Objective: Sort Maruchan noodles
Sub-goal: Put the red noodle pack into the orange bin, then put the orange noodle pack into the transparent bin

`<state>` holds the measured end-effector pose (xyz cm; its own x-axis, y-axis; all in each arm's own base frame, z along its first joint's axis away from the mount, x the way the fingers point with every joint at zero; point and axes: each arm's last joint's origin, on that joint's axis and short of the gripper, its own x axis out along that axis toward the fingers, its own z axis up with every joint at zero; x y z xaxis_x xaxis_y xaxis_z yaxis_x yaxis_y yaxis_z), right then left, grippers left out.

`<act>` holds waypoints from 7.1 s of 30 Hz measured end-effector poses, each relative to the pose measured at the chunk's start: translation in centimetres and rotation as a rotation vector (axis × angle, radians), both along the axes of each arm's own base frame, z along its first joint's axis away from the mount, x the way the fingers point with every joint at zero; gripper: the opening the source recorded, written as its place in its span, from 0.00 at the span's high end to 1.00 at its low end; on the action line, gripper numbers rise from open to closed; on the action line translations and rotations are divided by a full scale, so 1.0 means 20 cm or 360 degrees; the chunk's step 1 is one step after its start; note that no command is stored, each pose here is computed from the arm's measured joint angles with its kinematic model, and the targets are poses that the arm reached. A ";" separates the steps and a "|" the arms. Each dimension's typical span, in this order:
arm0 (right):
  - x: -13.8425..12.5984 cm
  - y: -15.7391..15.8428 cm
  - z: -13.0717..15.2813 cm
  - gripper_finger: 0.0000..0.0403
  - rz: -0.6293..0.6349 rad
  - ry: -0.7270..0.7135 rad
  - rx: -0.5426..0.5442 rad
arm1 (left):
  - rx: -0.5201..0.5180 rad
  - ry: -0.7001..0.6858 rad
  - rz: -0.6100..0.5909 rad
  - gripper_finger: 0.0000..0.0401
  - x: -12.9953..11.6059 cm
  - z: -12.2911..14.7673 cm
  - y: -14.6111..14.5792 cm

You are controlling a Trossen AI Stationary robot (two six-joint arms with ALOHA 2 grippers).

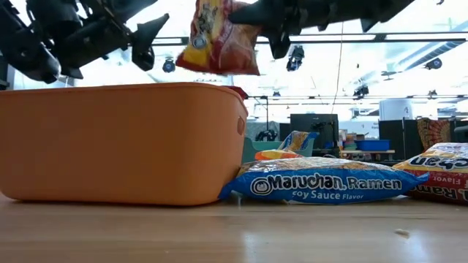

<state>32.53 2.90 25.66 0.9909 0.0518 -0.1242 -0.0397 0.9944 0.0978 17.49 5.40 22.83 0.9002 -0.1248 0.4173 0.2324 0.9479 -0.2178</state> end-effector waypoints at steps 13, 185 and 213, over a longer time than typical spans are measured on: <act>0.19 0.30 -0.09 0.95 0.0093 -0.0063 0.0109 | -0.0204 0.0026 0.0027 0.59 -0.02 -0.04 0.00; -0.38 -0.08 -0.20 0.81 -0.0646 0.0728 0.0275 | 0.0866 0.1386 -0.0118 0.64 0.41 0.27 -0.66; -0.55 -0.59 -0.32 0.72 -0.0838 0.1091 0.1092 | 0.0679 0.1123 0.0304 0.65 0.37 0.16 -0.17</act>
<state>21.56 -8.87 19.29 0.6413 -0.0881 -0.7622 0.6466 0.5968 0.4751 24.81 1.99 26.07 0.9537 0.0369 -0.2984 0.0035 0.9910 0.1339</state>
